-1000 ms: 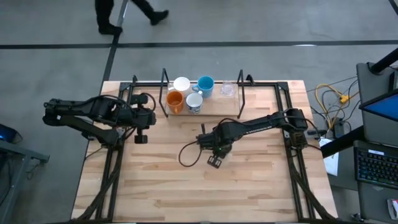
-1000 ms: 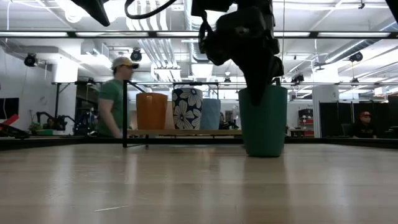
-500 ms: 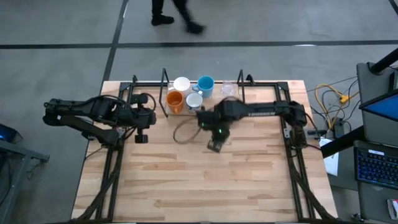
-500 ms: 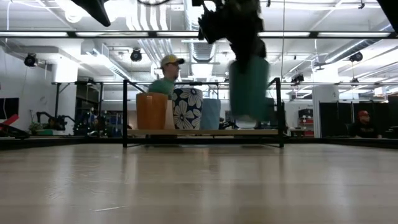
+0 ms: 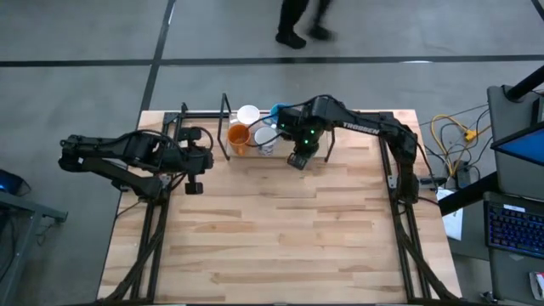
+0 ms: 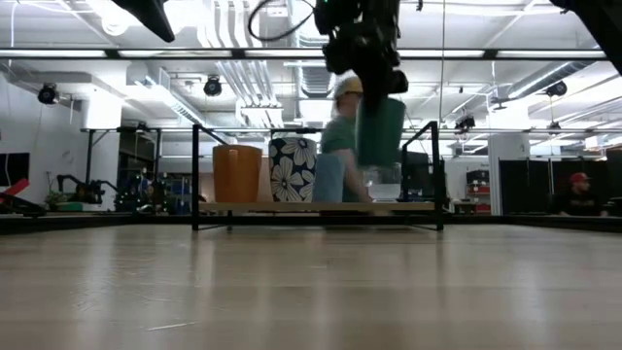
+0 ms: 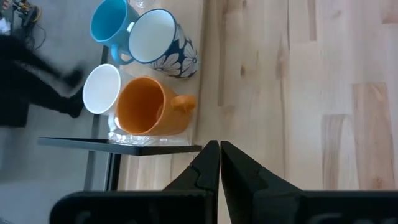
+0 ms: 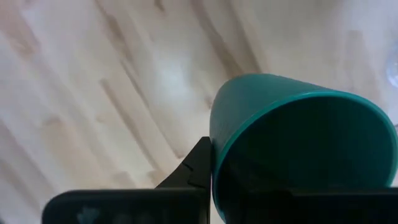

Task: Stack small to large cups/mugs on shelf
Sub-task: Put the green cup on the shelf

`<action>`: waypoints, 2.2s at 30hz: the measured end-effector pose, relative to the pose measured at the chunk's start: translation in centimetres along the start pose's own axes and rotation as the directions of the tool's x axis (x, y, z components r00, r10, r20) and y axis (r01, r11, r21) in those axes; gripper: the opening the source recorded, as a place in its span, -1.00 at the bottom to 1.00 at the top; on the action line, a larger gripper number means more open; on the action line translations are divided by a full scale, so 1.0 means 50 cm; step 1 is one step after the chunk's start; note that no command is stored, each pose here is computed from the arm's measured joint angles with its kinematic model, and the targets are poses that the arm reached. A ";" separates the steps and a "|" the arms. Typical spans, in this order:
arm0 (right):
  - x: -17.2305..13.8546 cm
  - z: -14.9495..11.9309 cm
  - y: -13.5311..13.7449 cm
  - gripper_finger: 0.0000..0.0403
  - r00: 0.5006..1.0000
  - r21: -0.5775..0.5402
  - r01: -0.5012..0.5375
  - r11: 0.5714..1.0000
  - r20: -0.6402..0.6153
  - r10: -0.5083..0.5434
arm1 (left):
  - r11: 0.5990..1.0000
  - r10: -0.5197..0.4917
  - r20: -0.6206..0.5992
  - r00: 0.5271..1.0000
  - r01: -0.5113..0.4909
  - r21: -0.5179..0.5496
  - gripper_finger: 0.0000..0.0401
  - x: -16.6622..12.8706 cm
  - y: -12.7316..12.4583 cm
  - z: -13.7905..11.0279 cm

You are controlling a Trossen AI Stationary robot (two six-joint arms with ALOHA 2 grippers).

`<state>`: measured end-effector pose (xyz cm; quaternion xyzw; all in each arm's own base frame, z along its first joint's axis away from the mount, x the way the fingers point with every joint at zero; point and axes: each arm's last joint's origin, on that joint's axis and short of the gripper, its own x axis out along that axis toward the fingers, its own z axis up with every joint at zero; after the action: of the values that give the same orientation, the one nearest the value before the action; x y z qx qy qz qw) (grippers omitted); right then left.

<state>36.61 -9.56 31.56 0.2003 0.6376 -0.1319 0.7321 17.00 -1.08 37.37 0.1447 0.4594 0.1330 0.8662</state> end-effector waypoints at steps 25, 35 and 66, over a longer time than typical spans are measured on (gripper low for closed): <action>0.087 0.047 -0.039 -0.96 0.990 -0.167 0.126 0.978 -0.046 -0.135 | 1.000 0.005 -0.049 0.999 -0.005 0.014 -1.00 0.029 -0.013 -0.014; 0.086 0.055 -0.059 -0.96 0.989 -0.180 0.136 0.974 -0.030 -0.144 | 1.000 0.005 -0.018 1.000 -0.005 -0.001 -1.00 0.034 -0.016 -0.008; 0.085 0.062 -0.079 -0.96 0.990 -0.151 0.139 0.979 -0.009 -0.142 | 1.000 0.005 -0.021 1.000 -0.005 0.001 -1.00 0.035 -0.016 -0.009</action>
<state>38.21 -14.19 27.23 0.1006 0.6653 -0.1330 0.7278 17.66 -1.15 35.53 0.1449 0.4680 0.1367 0.8610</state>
